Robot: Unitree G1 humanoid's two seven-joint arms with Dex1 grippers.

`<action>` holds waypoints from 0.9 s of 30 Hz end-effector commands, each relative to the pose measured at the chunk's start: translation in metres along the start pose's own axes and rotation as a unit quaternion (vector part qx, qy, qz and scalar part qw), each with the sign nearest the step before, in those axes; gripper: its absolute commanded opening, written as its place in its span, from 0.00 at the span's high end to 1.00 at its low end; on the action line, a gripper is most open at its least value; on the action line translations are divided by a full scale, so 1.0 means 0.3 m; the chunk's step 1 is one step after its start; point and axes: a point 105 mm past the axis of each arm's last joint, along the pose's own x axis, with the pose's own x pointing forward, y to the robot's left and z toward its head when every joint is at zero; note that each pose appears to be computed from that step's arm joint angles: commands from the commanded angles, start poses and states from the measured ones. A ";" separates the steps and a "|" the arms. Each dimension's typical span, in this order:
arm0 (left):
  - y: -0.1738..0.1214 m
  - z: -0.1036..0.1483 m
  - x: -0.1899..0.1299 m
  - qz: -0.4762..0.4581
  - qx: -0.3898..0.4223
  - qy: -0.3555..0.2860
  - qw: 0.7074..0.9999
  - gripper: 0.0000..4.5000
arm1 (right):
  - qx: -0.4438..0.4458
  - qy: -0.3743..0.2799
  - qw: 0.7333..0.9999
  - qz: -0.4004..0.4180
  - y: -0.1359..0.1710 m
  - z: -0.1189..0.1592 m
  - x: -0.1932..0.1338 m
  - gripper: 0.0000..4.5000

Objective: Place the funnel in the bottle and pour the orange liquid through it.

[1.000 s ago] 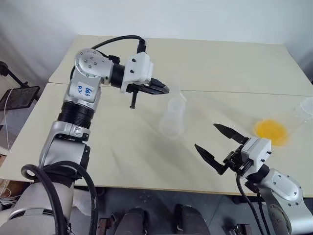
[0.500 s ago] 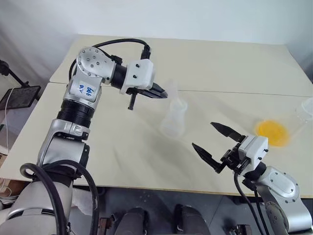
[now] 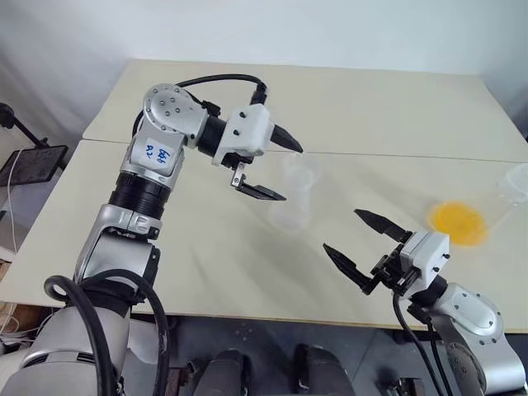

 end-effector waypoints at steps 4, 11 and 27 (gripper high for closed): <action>-0.047 -0.068 -0.149 0.117 -0.084 -0.111 0.983 0.01 | -0.002 -0.057 0.993 -0.100 -0.076 0.086 -0.058 0.00; -0.165 -0.222 -0.282 0.261 -0.151 -0.099 0.948 0.01 | -0.030 -0.037 0.968 -0.248 -0.141 0.095 -0.242 0.00; -0.357 -0.283 -0.161 0.289 -0.229 -0.127 0.921 0.01 | -0.058 0.064 0.878 -0.472 -0.088 0.057 -0.681 0.00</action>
